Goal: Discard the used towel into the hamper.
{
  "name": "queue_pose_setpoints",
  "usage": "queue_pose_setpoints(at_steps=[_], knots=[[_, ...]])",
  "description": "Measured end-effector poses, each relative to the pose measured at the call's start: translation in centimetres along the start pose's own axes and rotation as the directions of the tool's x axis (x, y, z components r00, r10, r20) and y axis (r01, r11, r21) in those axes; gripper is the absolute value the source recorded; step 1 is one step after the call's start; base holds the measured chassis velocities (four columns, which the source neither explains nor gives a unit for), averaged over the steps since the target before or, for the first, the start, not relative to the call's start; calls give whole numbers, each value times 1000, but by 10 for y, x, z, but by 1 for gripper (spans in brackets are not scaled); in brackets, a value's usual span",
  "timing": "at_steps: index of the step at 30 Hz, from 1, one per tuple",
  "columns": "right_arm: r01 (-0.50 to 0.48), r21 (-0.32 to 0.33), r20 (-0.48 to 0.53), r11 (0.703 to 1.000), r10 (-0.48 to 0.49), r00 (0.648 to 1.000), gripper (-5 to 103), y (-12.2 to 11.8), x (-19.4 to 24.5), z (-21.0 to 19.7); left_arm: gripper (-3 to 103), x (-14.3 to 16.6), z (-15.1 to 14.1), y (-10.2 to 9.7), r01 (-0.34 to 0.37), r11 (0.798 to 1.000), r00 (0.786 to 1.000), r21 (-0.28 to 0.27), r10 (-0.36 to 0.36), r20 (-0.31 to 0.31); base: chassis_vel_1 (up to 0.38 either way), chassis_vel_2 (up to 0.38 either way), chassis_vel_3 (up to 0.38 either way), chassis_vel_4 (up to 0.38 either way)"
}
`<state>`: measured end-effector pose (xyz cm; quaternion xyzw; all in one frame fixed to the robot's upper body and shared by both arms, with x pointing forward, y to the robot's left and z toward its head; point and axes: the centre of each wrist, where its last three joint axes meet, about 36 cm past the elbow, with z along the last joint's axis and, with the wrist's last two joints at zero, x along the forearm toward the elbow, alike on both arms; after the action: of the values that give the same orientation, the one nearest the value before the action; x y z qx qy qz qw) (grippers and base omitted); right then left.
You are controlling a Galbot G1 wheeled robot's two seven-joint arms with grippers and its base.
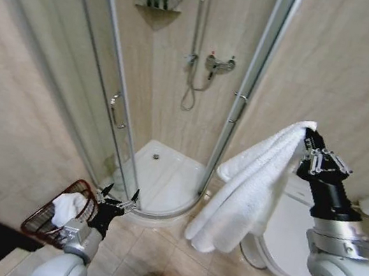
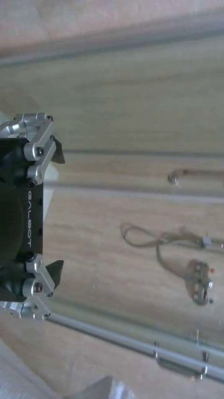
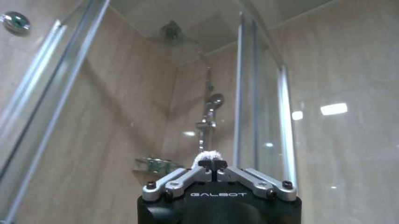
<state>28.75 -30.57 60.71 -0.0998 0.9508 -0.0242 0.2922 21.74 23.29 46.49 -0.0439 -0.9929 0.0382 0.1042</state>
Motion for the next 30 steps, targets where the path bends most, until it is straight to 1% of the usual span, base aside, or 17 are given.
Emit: queue_pose_setpoints(at_steps=[14, 20, 30], knots=[[-3, -9, 2, 1000, 3, 1000, 0, 0, 0, 0, 100, 0, 0, 0, 0, 1000, 1000, 0, 0, 0, 102, 99, 90, 94], [-16, -23, 33, 1000, 17, 999, 0, -1, -1, -1, 100, 0, 0, 0, 0, 1000, 1000, 0, 0, 0, 7, 9, 12, 6], [-16, -23, 44, 1000, 17, 999, 0, -1, -2, -1, 100, 0, 0, 0, 0, 1000, 1000, 0, 0, 0, 0, 0, 0, 0]])
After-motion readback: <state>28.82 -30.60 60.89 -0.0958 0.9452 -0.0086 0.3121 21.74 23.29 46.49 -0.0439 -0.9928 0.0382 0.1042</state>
